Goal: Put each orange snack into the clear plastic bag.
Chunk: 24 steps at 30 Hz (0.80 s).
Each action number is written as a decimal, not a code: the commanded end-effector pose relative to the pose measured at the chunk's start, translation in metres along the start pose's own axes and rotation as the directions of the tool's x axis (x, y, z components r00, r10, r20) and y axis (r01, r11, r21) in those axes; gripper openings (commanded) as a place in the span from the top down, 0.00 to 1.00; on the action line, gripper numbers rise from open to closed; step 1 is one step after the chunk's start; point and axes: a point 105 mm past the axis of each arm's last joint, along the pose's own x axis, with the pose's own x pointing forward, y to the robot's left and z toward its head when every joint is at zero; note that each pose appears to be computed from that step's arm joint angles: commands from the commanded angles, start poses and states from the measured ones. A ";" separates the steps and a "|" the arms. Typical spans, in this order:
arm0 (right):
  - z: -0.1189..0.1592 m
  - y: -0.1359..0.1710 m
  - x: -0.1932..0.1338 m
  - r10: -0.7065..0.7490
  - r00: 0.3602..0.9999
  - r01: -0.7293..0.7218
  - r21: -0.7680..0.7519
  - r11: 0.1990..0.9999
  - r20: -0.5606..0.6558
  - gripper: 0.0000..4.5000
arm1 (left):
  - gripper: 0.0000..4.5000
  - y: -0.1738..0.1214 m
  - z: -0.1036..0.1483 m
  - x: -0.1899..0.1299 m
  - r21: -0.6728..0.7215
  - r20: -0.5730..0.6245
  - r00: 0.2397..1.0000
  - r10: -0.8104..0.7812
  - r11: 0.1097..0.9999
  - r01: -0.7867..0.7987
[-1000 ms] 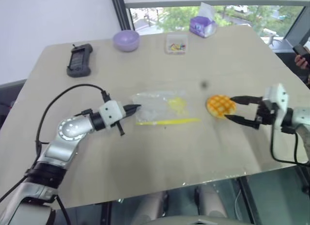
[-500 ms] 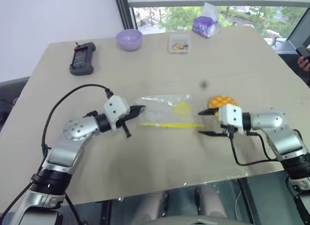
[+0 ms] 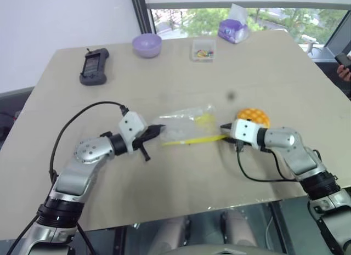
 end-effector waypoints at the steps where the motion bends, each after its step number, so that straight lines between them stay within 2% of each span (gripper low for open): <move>1: 0.003 -0.005 -0.006 -0.027 1.000 0.028 -0.015 1.000 0.015 0.95 | 1.00 0.005 0.010 -0.005 0.029 0.023 1.000 0.021 0.999 -0.022; 2: 0.004 -0.005 -0.007 -0.026 1.000 0.026 -0.017 1.000 0.016 0.98 | 1.00 0.005 0.009 -0.006 0.028 0.018 1.000 0.020 0.999 -0.021; 8: 0.010 -0.006 -0.009 -0.020 0.999 0.021 -0.010 1.000 0.043 0.98 | 1.00 0.003 0.009 -0.007 0.069 0.012 1.000 0.005 0.998 -0.006; 11: 0.018 -0.009 -0.008 -0.023 0.997 0.024 -0.008 1.000 0.069 1.00 | 0.83 0.000 0.014 -0.010 0.125 0.028 1.000 -0.011 0.992 0.007; 13: 0.022 -0.010 -0.007 -0.023 0.996 0.023 0.003 1.000 0.083 1.00 | 0.66 0.000 0.017 -0.011 0.153 0.047 0.999 -0.002 0.988 -0.005; 14: 0.023 -0.010 -0.007 -0.023 0.996 0.022 0.007 1.000 0.086 1.00 | 0.52 0.001 0.020 -0.012 0.178 0.062 0.998 0.009 0.984 -0.020; 16: 0.024 -0.010 -0.008 -0.016 0.995 0.013 0.032 0.999 0.095 1.00 | 0.34 0.001 0.030 -0.014 0.279 0.121 0.991 0.061 0.956 -0.093; 17: 0.025 -0.010 -0.008 -0.015 0.995 0.011 0.043 0.999 0.099 1.00 | 0.34 -0.005 0.031 -0.017 0.334 0.134 0.990 0.054 0.938 -0.096; 19: 0.027 -0.012 -0.008 -0.017 0.994 0.010 0.068 0.998 0.106 1.00 | 0.34 -0.026 0.016 -0.025 0.465 0.089 0.996 -0.008 0.884 -0.035; 21: 0.028 -0.014 -0.008 -0.025 0.994 0.017 0.079 0.997 0.105 1.00 | 0.34 -0.038 -0.004 -0.036 0.492 0.037 0.999 -0.028 0.870 0.007; 24: 0.029 -0.014 -0.008 -0.026 0.994 0.017 0.088 0.996 0.105 1.00 | 0.34 -0.052 -0.015 -0.047 0.537 0.013 0.997 -0.070 0.842 0.052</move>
